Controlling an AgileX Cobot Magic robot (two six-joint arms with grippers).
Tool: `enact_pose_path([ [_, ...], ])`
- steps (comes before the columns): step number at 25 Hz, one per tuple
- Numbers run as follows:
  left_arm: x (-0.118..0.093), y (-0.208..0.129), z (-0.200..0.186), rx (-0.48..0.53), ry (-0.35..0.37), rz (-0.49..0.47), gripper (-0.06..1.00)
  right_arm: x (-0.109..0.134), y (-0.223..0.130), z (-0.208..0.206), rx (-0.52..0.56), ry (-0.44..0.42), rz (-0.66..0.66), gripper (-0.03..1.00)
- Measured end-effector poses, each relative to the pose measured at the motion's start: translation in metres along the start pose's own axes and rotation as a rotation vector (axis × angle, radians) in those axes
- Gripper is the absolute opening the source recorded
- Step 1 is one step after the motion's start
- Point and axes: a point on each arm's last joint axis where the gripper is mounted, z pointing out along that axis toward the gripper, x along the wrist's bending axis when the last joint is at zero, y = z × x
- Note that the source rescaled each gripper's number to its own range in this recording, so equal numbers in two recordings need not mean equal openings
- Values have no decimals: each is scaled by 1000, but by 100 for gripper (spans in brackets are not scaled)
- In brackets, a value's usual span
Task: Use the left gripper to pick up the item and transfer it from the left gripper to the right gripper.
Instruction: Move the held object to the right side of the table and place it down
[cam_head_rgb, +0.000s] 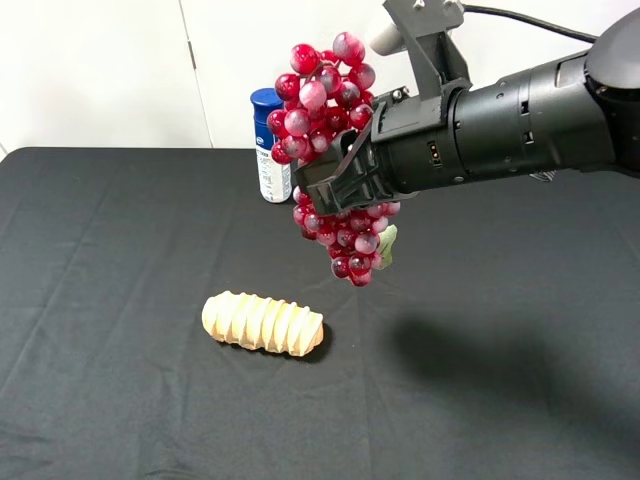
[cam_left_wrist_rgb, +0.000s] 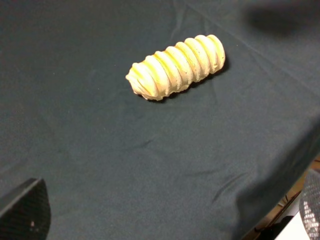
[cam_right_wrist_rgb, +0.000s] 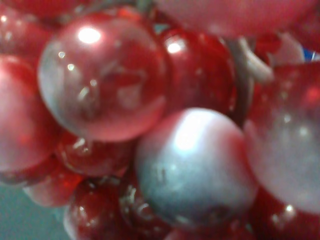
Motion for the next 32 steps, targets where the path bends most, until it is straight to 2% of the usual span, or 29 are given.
enact_pose_path([
  [6, 0, 0, 0, 0, 6, -3, 100, 0, 0, 0, 0, 0, 3, 0],
  [9, -1, 0, 0, -2, 53, -36, 100, 0, 0, 0, 0, 0, 3, 0],
  [12, -2, 0, 0, -4, 132, -92, 100, 0, 0, 0, 0, 0, 4, 0],
  [19, -6, 0, 0, -10, 376, -266, 100, 0, 0, 0, 0, 0, 7, 0],
  [26, -9, 0, 0, -15, 568, -402, 100, 0, 0, 0, 0, 0, 33, 0],
  [32, -10, 0, 1, -17, 654, -463, 100, 0, 0, 0, 1, 0, 81, 0],
])
